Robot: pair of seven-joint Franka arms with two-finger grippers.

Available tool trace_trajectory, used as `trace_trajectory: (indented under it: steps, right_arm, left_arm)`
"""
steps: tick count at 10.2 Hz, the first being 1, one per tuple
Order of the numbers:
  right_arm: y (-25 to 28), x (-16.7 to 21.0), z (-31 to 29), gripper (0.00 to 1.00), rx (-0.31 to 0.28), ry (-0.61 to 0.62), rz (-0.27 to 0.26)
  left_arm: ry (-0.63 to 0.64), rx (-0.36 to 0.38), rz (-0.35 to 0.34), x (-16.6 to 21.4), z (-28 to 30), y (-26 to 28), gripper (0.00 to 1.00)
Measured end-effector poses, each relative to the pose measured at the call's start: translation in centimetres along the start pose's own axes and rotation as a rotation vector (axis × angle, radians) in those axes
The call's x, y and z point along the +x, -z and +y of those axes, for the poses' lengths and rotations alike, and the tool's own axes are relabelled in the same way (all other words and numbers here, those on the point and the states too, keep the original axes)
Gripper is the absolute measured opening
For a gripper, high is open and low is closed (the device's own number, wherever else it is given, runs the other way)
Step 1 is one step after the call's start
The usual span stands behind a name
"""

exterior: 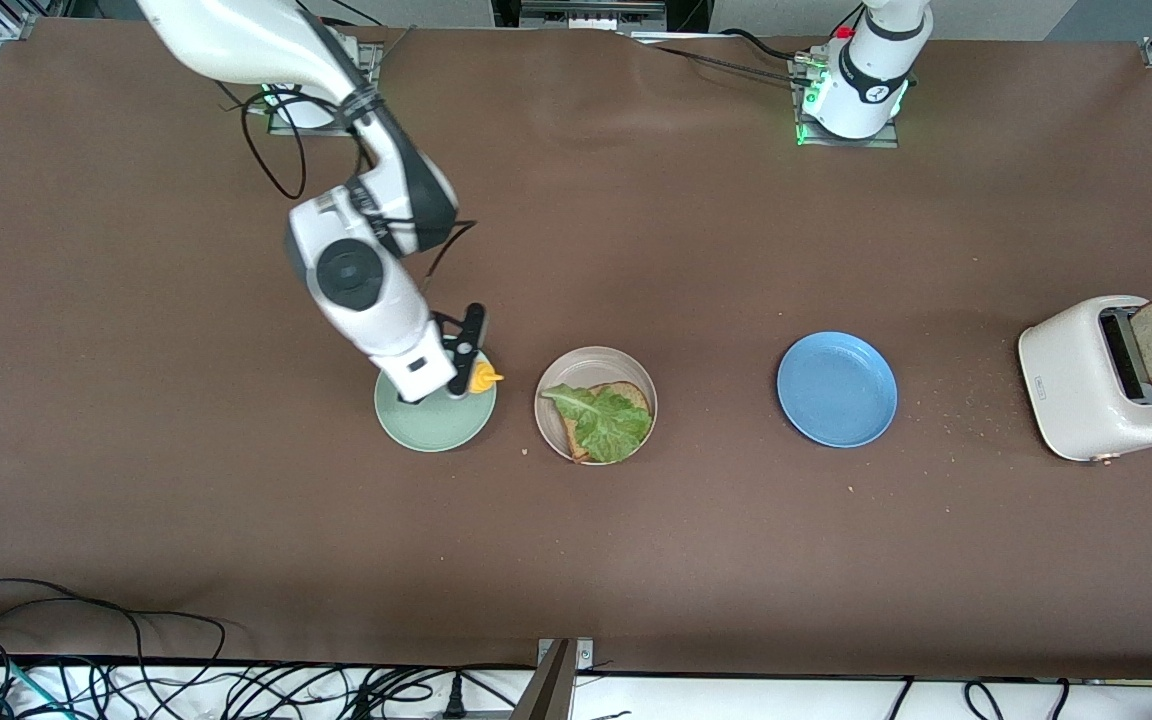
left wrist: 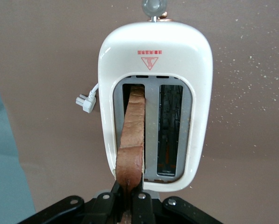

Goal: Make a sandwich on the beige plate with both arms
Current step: 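Tilt the mustard over the bread while the left gripper grasps toast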

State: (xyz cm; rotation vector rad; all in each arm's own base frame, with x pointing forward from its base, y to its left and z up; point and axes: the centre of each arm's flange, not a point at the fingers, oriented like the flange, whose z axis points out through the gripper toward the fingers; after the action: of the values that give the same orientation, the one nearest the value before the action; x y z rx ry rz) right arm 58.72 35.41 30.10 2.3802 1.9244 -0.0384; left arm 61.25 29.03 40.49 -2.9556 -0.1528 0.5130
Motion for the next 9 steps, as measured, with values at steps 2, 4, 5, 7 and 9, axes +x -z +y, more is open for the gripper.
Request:
trace_trajectory:
  steps: [2,4,5,7,9]
  right_arm:
    - [-0.9,2.9,-2.5,0.18,-0.074,-0.028,-0.129]
    - [-1.2,5.6,-4.3,0.18,-0.13,-0.002,-0.303]
    - [-1.5,7.0,-5.1,0.18,-0.161,0.013,-0.384]
    - [-2.8,9.2,-6.7,0.18,-0.225,0.016,-0.476]
    - [-4.3,10.7,-8.1,0.18,-0.321,0.019,-0.532]
  left_arm:
    - [-0.004,0.006,0.006,-0.2,0.6,1.7,0.09]
    - [-0.006,0.01,0.012,-0.2,1.0,2.6,0.09]
    - [-0.003,0.011,0.014,-0.4,1.0,3.2,0.09]
    - [-0.008,0.019,0.03,-0.6,1.7,5.4,0.09]
    - [-0.019,0.028,0.046,-0.7,2.9,7.4,0.09]
